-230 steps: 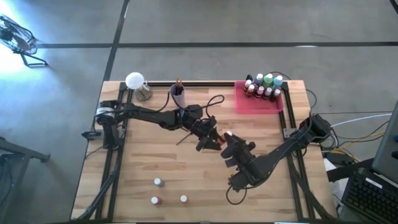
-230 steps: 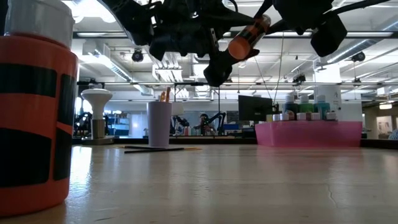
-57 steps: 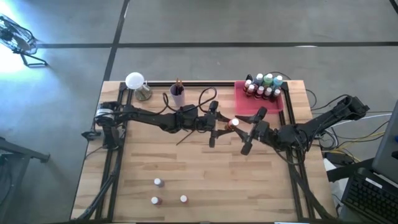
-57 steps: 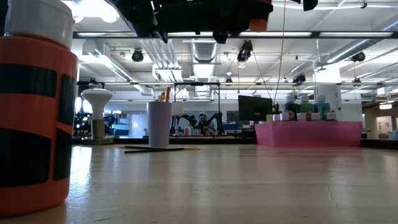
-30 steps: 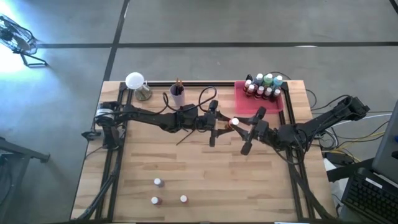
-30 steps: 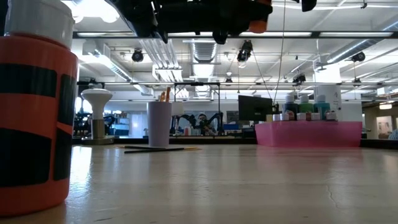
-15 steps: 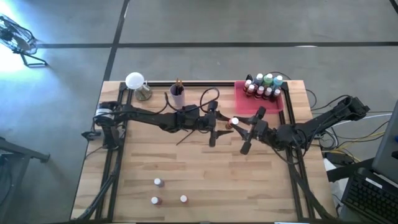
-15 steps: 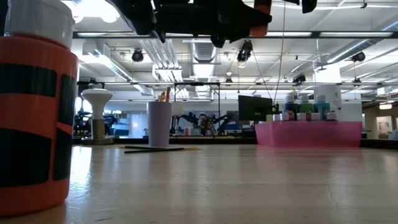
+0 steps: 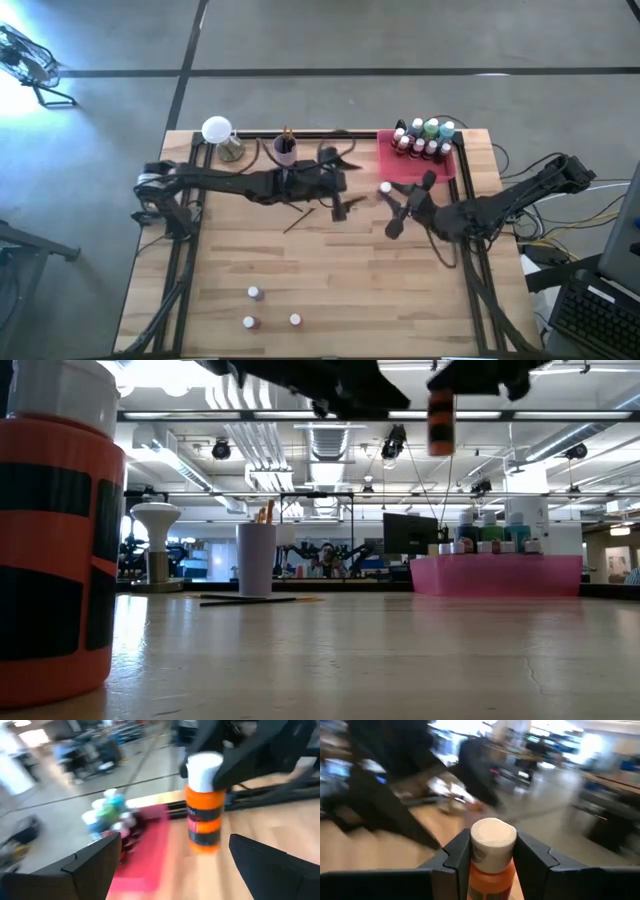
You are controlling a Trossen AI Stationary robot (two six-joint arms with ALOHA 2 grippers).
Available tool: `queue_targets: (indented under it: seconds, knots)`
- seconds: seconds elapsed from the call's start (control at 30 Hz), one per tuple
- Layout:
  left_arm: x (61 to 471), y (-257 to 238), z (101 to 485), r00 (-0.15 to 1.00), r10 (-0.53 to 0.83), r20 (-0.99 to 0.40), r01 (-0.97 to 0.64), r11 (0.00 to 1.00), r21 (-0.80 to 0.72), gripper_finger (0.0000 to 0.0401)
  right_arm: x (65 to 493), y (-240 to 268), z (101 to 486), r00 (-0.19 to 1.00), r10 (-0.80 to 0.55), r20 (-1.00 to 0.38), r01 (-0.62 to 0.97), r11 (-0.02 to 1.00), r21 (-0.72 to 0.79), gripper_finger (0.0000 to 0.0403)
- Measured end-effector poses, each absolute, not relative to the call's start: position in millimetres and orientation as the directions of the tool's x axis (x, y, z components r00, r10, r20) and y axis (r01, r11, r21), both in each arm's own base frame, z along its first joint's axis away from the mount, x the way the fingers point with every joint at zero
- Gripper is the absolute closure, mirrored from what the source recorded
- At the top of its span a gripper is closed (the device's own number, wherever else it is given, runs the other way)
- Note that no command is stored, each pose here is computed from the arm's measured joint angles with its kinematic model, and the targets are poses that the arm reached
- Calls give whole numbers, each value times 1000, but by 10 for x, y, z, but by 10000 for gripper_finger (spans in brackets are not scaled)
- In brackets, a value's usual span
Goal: Pick & Place Paint Supplies
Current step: Put the small orange paint bottle into the pink bin
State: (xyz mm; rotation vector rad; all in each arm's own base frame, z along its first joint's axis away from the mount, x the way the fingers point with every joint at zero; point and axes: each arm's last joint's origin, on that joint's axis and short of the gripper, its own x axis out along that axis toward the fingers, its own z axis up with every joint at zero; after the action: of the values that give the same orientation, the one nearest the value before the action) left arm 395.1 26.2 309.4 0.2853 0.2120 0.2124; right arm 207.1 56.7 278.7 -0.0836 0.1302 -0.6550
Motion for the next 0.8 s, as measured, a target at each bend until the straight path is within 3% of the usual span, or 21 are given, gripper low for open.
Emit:
queue_targets:
  seconds: [0.2,0.47,0.8]
  knots:
    - [3735,302,2963,942,288,-174,-243,941,237,27,1837,380,2649,582,-800,-146,788,599,-142,287]
    - [3525,430,2524,935,346,-80,-336,935,116,28,1726,77,2486,418,-892,-170,890,440,-120,284]
    - [3391,612,2458,916,402,-20,-401,915,46,28,1616,-227,2139,212,-963,-164,970,228,-88,290]
